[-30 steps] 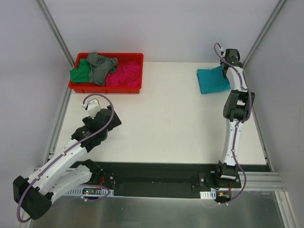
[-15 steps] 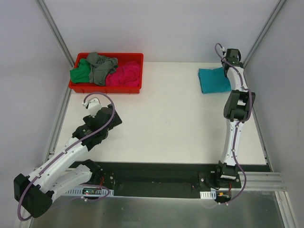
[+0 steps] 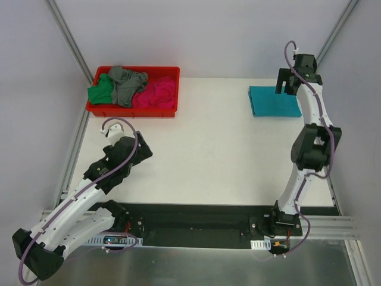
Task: Fold and stack the t-shirts
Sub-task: Put the neatly folded tshirt into the corner of the board with the right arm
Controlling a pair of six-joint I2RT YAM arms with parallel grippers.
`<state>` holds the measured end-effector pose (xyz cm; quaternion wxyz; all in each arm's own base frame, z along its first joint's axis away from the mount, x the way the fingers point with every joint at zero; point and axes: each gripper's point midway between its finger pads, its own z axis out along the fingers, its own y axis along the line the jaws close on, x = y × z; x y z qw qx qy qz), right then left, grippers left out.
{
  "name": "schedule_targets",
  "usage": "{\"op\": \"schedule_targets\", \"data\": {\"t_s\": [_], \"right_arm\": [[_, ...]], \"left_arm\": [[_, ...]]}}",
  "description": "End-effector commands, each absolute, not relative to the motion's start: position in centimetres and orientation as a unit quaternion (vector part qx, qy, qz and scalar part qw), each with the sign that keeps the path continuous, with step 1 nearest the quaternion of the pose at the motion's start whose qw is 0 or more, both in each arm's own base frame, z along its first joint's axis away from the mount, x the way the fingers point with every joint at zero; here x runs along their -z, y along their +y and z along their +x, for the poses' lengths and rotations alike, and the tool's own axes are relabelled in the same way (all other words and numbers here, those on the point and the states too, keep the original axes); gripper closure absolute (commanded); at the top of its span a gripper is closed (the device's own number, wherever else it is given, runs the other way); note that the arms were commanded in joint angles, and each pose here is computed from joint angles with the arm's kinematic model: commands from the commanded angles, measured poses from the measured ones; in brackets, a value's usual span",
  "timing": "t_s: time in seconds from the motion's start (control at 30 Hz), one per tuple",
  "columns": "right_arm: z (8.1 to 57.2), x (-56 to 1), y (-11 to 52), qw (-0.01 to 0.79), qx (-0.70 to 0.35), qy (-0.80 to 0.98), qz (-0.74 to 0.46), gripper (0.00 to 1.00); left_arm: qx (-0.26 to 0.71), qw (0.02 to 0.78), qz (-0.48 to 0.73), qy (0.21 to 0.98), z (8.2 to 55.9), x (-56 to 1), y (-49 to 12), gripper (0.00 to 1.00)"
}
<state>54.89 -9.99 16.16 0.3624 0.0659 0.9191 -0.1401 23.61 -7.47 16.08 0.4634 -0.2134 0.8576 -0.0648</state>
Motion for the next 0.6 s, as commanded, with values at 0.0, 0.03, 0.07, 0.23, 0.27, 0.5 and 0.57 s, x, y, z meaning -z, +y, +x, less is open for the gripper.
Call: {"op": "schedule_targets", "data": {"t_s": [0.0,0.03,0.07,0.23,0.27,0.5,0.57], "right_arm": [[48.9,-25.6,-2.3,0.454,0.007,0.887,0.085,0.04],[47.3,-26.0,-0.8,0.462,0.003,0.884,0.072,0.04],[45.5,-25.3,0.2,0.462,0.005,0.884,0.069,0.04],[36.3,-18.6,5.9,0.422,-0.069,0.901,0.067,0.04],[34.0,-15.7,6.6,0.401,-0.083,0.909,0.078,0.04],[25.9,-11.0,8.6,0.413,-0.144,0.898,0.051,0.04],[24.8,-11.3,8.7,0.43,-0.163,0.886,0.056,0.04]], "left_arm": [[0.094,0.435,-0.19,0.875,22.6,-15.3,-8.5,0.01],[0.104,0.428,-0.184,0.879,22.4,-15.2,-8.9,0.01],[0.109,0.42,-0.181,0.882,22.2,-14.9,-9.2,0.01],[0.134,0.386,-0.171,0.897,21.1,-13.3,-10.3,0.01],[0.134,0.382,-0.172,0.898,20.9,-12.9,-10.3,0.01],[0.139,0.372,-0.175,0.901,19.9,-10.8,-10.0,0.01],[0.153,0.377,-0.175,0.897,19.6,-10.5,-10.2,0.01]]}}
